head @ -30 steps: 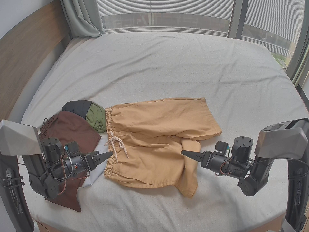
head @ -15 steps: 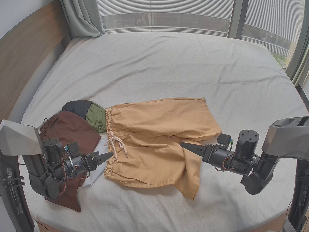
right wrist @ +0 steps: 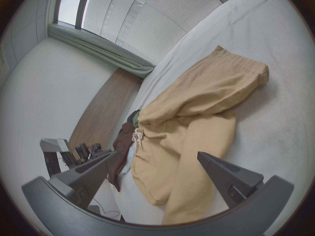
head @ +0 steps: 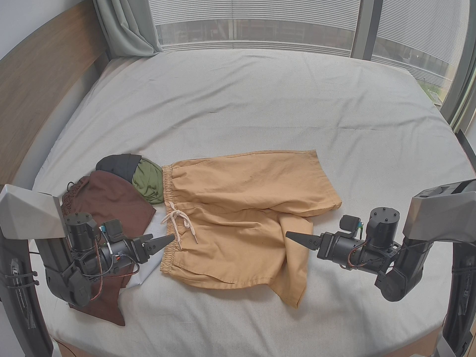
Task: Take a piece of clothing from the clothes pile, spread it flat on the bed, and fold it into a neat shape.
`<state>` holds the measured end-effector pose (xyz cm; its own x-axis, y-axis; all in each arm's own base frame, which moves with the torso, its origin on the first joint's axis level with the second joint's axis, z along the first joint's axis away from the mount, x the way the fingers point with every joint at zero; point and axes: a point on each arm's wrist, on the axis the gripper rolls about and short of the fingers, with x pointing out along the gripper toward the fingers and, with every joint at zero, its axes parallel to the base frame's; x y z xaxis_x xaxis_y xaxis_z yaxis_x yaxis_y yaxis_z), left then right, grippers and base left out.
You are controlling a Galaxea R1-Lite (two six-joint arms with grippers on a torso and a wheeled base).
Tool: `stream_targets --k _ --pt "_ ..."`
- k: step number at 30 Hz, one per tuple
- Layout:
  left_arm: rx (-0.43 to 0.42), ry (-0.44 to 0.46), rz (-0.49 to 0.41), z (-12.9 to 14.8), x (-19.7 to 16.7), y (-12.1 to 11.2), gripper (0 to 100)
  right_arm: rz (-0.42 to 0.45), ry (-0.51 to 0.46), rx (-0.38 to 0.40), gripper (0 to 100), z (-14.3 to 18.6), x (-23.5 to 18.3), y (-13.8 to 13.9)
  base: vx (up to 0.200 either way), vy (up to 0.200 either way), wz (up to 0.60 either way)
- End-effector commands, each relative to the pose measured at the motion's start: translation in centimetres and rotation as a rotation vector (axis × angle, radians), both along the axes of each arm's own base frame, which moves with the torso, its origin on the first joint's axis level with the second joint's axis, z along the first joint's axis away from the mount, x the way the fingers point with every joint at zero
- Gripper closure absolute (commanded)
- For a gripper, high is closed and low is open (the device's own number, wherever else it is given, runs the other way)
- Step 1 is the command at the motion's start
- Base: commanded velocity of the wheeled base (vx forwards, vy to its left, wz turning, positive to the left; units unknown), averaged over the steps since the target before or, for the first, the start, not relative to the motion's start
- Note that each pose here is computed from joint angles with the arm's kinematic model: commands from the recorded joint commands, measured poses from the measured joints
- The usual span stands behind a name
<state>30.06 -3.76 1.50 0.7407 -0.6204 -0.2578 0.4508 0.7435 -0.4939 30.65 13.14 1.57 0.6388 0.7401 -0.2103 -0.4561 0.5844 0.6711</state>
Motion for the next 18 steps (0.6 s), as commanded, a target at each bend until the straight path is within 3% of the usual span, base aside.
stream_targets --k 1,3,7,15,18 --pt "0.0 0.001 0.0 0.0 0.0 0.0 0 -0.015 0.042 -0.058 0 -1.9 -0.4 -1.1 0.0 0.0 0.0" --pt "0.0 0.004 0.0 -0.1 0.0 0.0 0 -0.014 0.048 -0.115 0 -3.2 -0.6 -1.8 0.0 0.0 0.0" --pt "0.001 0.009 -0.002 -0.3 0.0 0.0 0 -0.003 0.086 -0.138 0 -3.9 -1.6 -1.9 0.0 0.0 0.0" --pt "0.002 0.011 -0.002 -0.3 0.0 0.0 0 0.041 0.137 -0.149 0 -4.3 -3.2 -1.2 0.0 0.0 0.0" --pt "0.002 0.011 -0.002 -0.3 0.0 0.0 0 0.07 0.178 -0.117 0 -4.3 -3.7 -0.4 0.0 0.0 0.0"
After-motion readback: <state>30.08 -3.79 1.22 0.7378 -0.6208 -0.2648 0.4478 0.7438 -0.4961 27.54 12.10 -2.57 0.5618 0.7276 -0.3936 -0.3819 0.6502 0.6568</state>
